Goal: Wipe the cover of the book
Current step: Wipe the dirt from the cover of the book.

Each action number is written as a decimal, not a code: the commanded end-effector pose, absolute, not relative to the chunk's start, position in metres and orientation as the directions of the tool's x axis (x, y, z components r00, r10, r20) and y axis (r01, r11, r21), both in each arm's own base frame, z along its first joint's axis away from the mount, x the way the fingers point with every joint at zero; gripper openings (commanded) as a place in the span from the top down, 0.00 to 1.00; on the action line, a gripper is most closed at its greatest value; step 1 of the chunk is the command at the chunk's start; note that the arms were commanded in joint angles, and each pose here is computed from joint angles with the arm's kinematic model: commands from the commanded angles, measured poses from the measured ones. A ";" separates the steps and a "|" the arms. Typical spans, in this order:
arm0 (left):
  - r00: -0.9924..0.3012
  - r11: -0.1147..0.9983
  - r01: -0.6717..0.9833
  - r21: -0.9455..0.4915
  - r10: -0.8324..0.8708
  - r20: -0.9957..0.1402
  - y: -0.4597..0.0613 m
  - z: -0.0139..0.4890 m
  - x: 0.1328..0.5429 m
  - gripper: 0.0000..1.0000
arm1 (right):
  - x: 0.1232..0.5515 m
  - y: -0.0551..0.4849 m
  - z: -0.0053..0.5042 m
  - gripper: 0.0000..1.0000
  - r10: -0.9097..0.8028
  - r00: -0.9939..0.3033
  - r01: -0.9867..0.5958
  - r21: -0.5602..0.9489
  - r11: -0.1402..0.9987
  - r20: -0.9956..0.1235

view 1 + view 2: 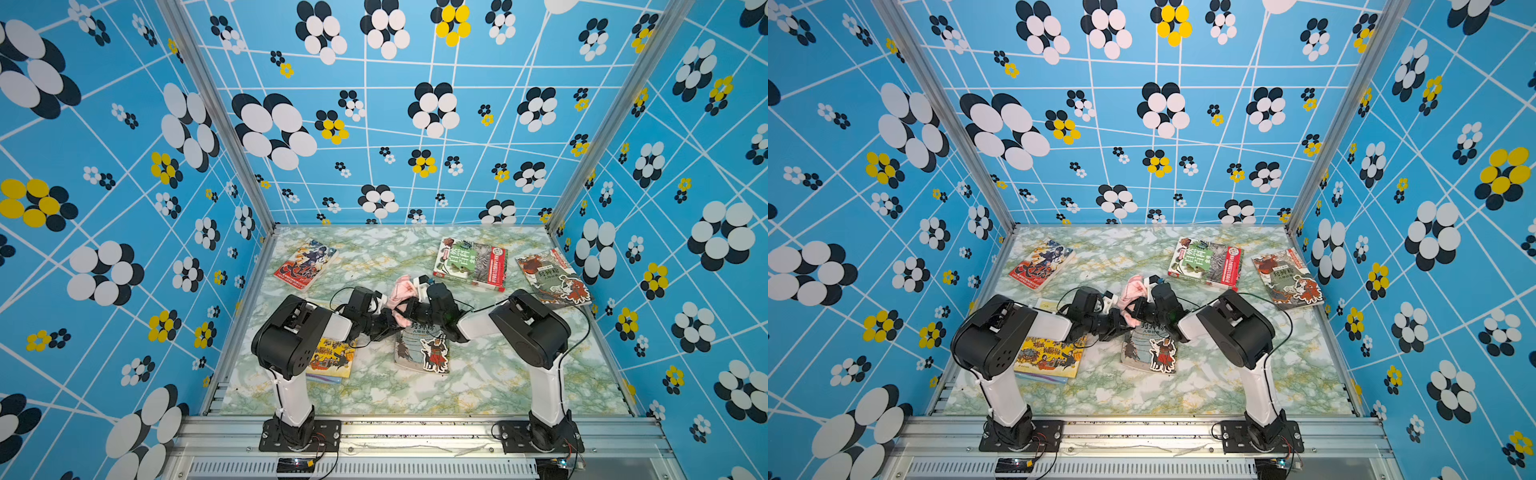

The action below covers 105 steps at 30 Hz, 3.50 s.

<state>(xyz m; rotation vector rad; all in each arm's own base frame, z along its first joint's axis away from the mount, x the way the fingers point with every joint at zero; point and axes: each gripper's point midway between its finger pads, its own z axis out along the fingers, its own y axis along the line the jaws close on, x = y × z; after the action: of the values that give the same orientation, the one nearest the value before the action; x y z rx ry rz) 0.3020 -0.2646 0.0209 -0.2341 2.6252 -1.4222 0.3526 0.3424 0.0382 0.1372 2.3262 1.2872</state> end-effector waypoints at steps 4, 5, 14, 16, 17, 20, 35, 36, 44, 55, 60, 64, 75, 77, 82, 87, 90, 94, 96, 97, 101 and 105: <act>-0.954 0.578 -0.059 -0.814 -0.273 -0.125 -0.249 0.015 0.321 1.00 | 0.321 0.216 -0.054 1.00 0.355 -0.905 0.173 0.562 0.809 -0.234; -0.954 0.579 -0.061 -0.813 -0.273 -0.123 -0.249 0.015 0.320 1.00 | 0.321 0.205 -0.054 1.00 0.345 -0.904 0.174 0.519 0.837 -0.252; -0.938 0.584 -0.099 -0.806 -0.326 -0.121 -0.238 0.014 0.321 1.00 | 0.273 0.200 -0.056 1.00 0.193 -0.957 0.096 0.394 0.914 -0.215; -0.935 0.580 -0.103 -0.808 -0.332 -0.120 -0.237 0.013 0.321 1.00 | 0.249 0.192 -0.058 1.00 0.178 -0.965 0.099 0.366 0.925 -0.191; -0.937 0.577 -0.102 -0.810 -0.330 -0.117 -0.238 0.014 0.320 1.00 | 0.236 0.186 -0.058 1.00 0.174 -0.968 0.102 0.351 0.931 -0.179; -0.941 0.570 -0.093 -0.816 -0.318 -0.115 -0.240 0.015 0.319 0.97 | 0.209 0.168 -0.051 1.00 0.138 -0.975 0.083 0.293 0.953 -0.172; -0.969 0.613 0.022 -0.790 -0.183 -0.168 -0.256 0.019 0.376 0.45 | 0.238 0.164 -0.043 1.00 0.100 -0.974 0.043 0.268 0.963 -0.205; -0.970 0.616 0.026 -0.787 -0.175 -0.168 -0.257 0.019 0.377 0.46 | 0.241 0.164 -0.042 1.00 0.099 -0.972 0.039 0.271 0.962 -0.212; -0.983 0.594 0.027 -0.804 -0.132 -0.131 -0.271 0.013 0.380 0.59 | 0.266 0.171 -0.042 1.00 0.092 -0.971 0.023 0.296 0.955 -0.222; -0.992 0.525 0.038 -0.850 -0.082 -0.095 -0.296 0.026 0.364 0.74 | 0.287 0.188 -0.044 1.00 0.067 -0.974 -0.006 0.321 0.947 -0.216; -0.988 0.517 0.060 -0.854 -0.093 -0.125 -0.296 0.036 0.367 0.89 | 0.295 0.190 -0.042 1.00 0.060 -0.969 -0.020 0.319 0.947 -0.238; -0.983 0.525 0.067 -0.848 -0.108 -0.145 -0.294 0.038 0.371 0.99 | 0.297 0.200 -0.030 1.00 0.031 -0.971 -0.051 0.330 0.942 -0.237; -0.935 0.528 0.040 -0.848 -0.279 -0.217 -0.258 0.039 0.392 1.00 | 0.185 0.235 -0.027 1.00 -0.194 -0.970 -0.234 0.337 0.912 -0.149; -0.919 0.509 0.041 -0.860 -0.318 -0.232 -0.252 0.041 0.399 1.00 | 0.189 0.237 -0.022 1.00 -0.193 -0.965 -0.244 0.339 0.908 -0.178; -0.887 0.488 0.065 -0.871 -0.371 -0.274 -0.247 0.050 0.410 1.00 | 0.256 0.251 -0.006 1.00 -0.168 -0.942 -0.261 0.315 0.912 -0.292; -0.860 0.497 0.077 -0.864 -0.406 -0.310 -0.243 0.055 0.420 1.00 | 0.352 0.266 -0.006 1.00 -0.048 -0.945 -0.175 0.377 0.909 -0.325; -0.843 0.504 0.071 -0.861 -0.431 -0.322 -0.239 0.055 0.428 1.00 | 0.370 0.280 -0.005 1.00 -0.061 -0.951 -0.184 0.395 0.900 -0.302; -0.827 0.514 0.071 -0.855 -0.448 -0.339 -0.235 0.056 0.435 1.00 | 0.333 0.273 -0.016 1.00 -0.110 -0.960 -0.204 0.368 0.907 -0.259; -0.825 0.515 0.072 -0.854 -0.451 -0.341 -0.234 0.056 0.438 1.00 | 0.300 0.254 -0.027 1.00 -0.111 -0.970 -0.182 0.343 0.921 -0.217; -0.825 0.515 0.071 -0.855 -0.452 -0.341 -0.234 0.056 0.438 1.00 | 0.282 0.241 -0.034 1.00 -0.097 -0.976 -0.158 0.332 0.930 -0.194; -0.830 0.518 0.072 -0.852 -0.442 -0.339 -0.232 0.053 0.438 1.00 | 0.208 0.185 -0.058 1.00 -0.003 -0.996 -0.027 0.282 0.959 -0.088; -0.838 0.518 0.078 -0.852 -0.429 -0.338 -0.232 0.053 0.434 1.00 | 0.189 0.169 -0.057 1.00 0.037 -0.995 0.011 0.266 0.964 -0.096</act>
<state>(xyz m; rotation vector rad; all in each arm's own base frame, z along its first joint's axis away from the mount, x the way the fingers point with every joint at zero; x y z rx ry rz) 0.4181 -0.2408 0.0414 -0.2994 2.3055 -1.3256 0.2747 0.2415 0.0247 -0.1244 2.5885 0.7802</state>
